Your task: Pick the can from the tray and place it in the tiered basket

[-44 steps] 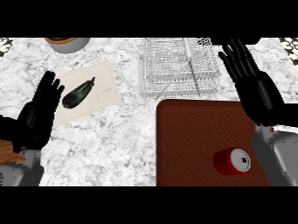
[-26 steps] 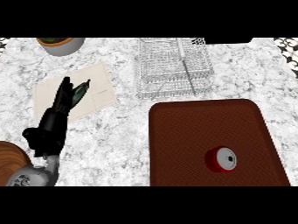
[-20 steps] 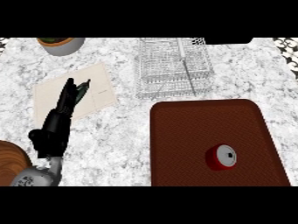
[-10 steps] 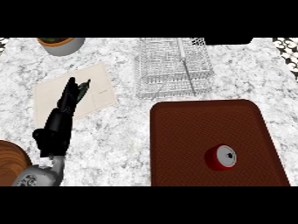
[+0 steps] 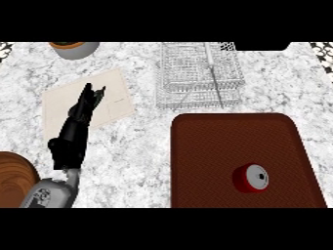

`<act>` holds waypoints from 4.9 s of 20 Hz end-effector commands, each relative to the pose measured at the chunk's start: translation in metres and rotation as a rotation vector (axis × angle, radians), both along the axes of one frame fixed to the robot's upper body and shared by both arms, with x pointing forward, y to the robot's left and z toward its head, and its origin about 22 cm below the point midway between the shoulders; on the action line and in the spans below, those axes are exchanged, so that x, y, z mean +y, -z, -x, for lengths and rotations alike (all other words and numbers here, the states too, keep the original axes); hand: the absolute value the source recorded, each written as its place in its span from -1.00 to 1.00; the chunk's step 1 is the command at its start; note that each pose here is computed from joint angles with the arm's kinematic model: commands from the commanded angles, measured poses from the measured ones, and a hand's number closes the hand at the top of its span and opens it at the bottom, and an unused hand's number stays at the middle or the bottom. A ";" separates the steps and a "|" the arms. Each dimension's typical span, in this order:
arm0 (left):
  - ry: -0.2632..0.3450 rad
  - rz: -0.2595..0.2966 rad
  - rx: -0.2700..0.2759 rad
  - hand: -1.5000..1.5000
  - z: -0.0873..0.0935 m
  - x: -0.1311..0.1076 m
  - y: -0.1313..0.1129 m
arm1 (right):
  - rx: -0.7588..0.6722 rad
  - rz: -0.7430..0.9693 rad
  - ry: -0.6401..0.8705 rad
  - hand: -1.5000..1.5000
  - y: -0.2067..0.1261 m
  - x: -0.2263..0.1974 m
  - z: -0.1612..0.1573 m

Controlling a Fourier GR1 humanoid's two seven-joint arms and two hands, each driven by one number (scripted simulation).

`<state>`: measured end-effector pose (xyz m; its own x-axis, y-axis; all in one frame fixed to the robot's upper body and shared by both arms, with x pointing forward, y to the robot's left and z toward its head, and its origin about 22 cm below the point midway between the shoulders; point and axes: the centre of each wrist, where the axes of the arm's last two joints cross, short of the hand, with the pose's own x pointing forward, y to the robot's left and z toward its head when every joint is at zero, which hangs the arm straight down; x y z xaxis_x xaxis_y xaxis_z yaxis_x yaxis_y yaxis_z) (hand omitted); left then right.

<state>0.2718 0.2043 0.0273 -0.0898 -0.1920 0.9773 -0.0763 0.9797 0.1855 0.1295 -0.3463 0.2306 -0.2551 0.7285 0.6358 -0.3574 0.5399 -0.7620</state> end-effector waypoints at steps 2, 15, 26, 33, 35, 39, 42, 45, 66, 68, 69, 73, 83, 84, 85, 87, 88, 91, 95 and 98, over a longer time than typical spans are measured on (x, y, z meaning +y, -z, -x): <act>0.015 0.007 -0.022 0.00 0.003 -0.012 -0.002 | 0.002 0.072 0.002 -1.00 -0.006 0.043 0.012; 0.001 -0.001 -0.001 0.00 0.003 0.013 0.001 | 0.157 0.225 0.035 -1.00 0.013 0.043 -0.001; 0.002 0.000 -0.008 0.00 0.007 -0.008 -0.002 | 0.110 0.347 0.069 -1.00 0.020 0.076 0.003; 0.021 0.000 -0.002 0.00 0.003 -0.007 -0.001 | 0.026 0.424 -0.009 -1.00 0.020 0.075 -0.017; 0.019 0.003 -0.004 0.00 0.017 -0.004 0.009 | 0.050 0.459 -0.035 -1.00 0.031 0.063 -0.015; 0.008 -0.003 0.000 0.00 -0.003 0.011 -0.005 | 0.017 0.437 0.058 -1.00 0.041 0.079 -0.023; 0.010 0.006 0.006 0.00 0.002 0.000 0.004 | 0.065 0.468 0.093 -1.00 0.056 0.054 -0.037; 0.000 -0.007 0.003 0.00 0.004 0.007 -0.013 | 0.064 0.462 0.104 -1.00 0.079 0.057 -0.035; 0.024 0.001 -0.003 0.00 -0.012 -0.001 -0.005 | 0.125 0.372 0.028 -1.00 0.121 0.059 -0.053; 0.003 -0.016 0.011 0.00 -0.012 -0.015 -0.012 | 0.127 0.383 0.026 -1.00 0.119 0.063 -0.058; 0.032 0.009 0.015 0.00 -0.009 -0.017 0.006 | 0.132 0.378 0.023 -1.00 0.127 0.071 -0.055; 0.011 -0.007 -0.022 0.00 -0.002 -0.005 -0.021 | 0.143 0.387 0.022 -1.00 0.114 0.084 -0.053; 0.020 0.002 -0.014 0.00 0.012 -0.012 0.000 | 0.167 0.368 0.034 -1.00 0.151 0.093 -0.078; 0.013 -0.006 -0.002 0.00 0.004 -0.006 -0.023 | 0.171 0.382 0.039 -1.00 0.160 0.073 -0.063; 0.006 0.002 -0.005 0.00 0.001 0.003 0.007 | 0.170 0.382 0.034 -1.00 0.146 0.090 -0.091; 0.011 0.007 -0.003 0.00 -0.012 0.004 -0.012 | 0.172 0.375 0.034 -1.00 0.170 0.083 -0.071; 0.010 0.006 0.006 0.00 0.011 -0.008 -0.012 | 0.176 0.371 0.045 -1.00 0.168 0.092 -0.082; 0.013 0.002 -0.005 0.00 0.012 -0.009 -0.010 | 0.189 0.370 0.026 -1.00 0.182 0.092 -0.067; 0.004 0.009 0.002 0.00 -0.001 -0.022 -0.007 | 0.187 0.342 0.035 -1.00 0.169 0.081 -0.090; 0.016 -0.016 0.008 0.00 0.016 0.002 -0.006 | 0.176 0.315 0.030 -1.00 0.189 0.080 -0.060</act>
